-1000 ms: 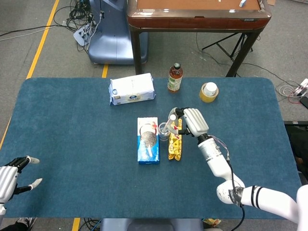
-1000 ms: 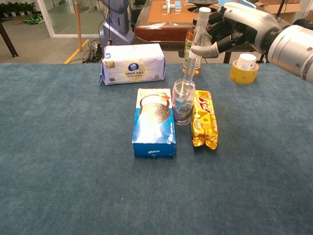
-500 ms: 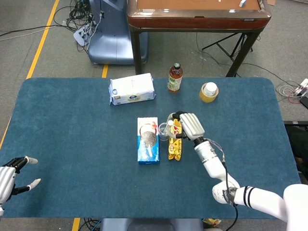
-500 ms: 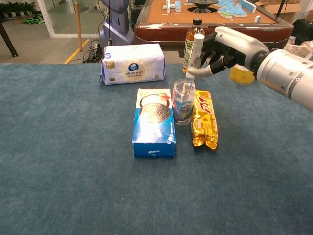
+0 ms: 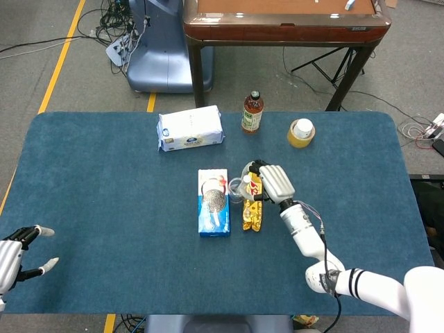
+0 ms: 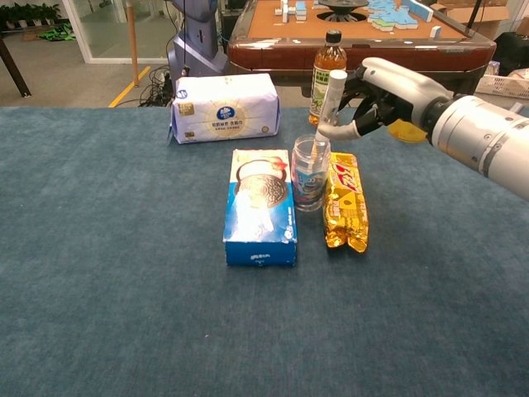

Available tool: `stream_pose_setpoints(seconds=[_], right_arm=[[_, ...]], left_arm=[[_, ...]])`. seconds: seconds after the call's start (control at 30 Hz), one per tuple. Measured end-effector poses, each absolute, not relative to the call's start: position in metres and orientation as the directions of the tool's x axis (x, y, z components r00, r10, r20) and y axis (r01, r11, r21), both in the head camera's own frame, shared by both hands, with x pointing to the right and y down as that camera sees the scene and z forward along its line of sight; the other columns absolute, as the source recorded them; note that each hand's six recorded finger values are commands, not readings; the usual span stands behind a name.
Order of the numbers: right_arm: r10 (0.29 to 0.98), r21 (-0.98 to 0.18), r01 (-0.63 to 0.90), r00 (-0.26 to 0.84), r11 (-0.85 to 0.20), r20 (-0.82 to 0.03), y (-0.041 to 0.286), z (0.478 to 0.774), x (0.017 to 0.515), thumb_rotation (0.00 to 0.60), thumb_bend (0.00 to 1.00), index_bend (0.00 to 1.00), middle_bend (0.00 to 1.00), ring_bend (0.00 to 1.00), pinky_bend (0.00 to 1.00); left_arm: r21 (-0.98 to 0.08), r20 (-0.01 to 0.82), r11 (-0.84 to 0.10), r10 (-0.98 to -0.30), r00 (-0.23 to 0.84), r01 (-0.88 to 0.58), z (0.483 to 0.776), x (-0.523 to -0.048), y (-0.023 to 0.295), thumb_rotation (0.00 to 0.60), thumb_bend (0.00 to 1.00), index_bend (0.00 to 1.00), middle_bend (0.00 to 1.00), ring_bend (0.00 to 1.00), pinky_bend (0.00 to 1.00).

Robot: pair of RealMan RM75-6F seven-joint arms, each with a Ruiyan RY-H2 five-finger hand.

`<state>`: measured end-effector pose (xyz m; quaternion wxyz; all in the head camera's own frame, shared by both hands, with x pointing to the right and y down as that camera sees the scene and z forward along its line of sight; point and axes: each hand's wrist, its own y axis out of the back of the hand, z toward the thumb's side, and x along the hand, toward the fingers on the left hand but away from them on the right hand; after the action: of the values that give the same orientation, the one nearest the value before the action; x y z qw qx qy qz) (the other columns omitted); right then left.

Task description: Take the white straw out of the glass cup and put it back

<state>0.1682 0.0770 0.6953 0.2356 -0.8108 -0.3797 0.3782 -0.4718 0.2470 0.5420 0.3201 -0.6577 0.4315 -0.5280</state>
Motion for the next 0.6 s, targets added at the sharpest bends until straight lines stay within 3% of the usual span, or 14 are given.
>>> stream_pose_setpoints(seconds=[0.6], right_arm=[[0.798, -0.678, 0.432, 0.417, -0.594, -0.434, 0.0776, 0.6981, 0.1699, 0.600, 0.34, 0.57, 0.37, 0.24, 0.36]], left_arm=[[-0.880, 0.410, -0.414, -0.909, 0.067, -0.233, 0.5397, -0.4736, 0.2464, 0.600, 0.16, 0.40, 0.41, 0.35, 0.52]])
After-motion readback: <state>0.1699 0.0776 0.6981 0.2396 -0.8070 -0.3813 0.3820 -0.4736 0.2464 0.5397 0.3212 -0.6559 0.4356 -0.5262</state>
